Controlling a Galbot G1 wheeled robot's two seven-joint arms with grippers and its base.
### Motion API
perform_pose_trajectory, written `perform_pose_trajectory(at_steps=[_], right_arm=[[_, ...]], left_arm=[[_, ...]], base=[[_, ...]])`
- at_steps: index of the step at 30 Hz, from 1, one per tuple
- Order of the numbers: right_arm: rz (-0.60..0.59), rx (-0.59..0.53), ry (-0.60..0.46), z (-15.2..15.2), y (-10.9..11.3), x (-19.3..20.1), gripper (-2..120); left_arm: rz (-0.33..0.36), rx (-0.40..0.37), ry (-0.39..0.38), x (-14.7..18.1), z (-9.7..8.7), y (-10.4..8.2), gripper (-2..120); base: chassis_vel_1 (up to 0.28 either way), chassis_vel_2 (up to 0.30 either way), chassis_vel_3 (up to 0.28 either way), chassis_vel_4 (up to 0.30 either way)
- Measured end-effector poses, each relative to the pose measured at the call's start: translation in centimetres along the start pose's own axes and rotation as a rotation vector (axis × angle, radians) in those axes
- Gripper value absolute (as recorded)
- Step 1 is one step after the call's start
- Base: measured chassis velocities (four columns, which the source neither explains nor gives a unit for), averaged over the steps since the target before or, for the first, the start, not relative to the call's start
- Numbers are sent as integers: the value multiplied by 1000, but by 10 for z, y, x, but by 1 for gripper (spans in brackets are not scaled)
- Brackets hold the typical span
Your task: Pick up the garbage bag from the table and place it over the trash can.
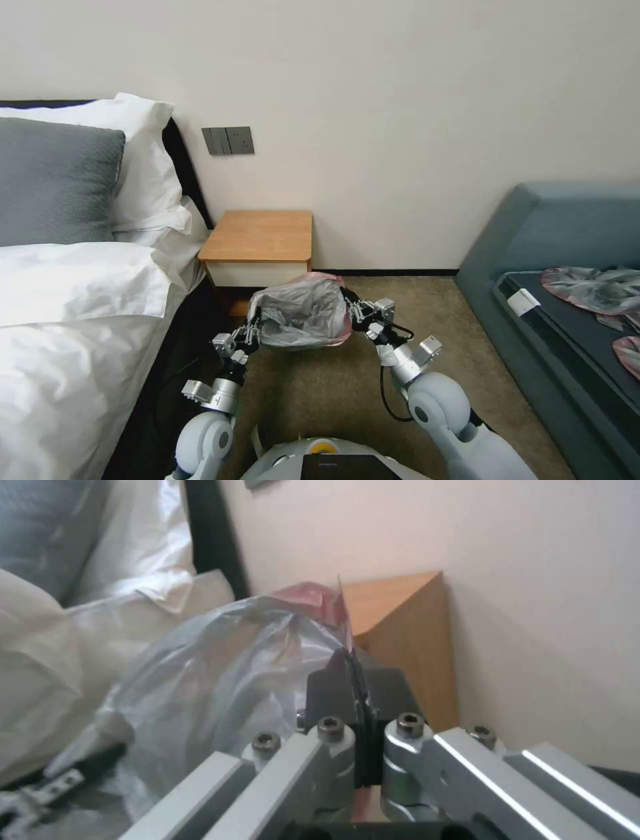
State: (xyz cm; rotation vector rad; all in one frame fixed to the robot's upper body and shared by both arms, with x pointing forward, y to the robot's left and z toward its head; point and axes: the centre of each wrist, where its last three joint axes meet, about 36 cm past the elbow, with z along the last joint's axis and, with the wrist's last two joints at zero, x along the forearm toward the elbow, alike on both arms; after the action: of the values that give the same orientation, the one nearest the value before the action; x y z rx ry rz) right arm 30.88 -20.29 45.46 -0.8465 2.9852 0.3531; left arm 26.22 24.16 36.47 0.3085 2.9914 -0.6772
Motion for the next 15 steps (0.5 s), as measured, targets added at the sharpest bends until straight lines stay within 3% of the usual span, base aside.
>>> perform_pose_trajectory(at_steps=[9,15], right_arm=[[17,45,13,2,-7,4,0],[18,74,29,11,-3,9,0]], left_arm=[[-21,20,-33,-3,-7,4,8],[-61,124,-64,-9,-19,-7,8]], base=[[0,0,0,0],[0,0,0,0]])
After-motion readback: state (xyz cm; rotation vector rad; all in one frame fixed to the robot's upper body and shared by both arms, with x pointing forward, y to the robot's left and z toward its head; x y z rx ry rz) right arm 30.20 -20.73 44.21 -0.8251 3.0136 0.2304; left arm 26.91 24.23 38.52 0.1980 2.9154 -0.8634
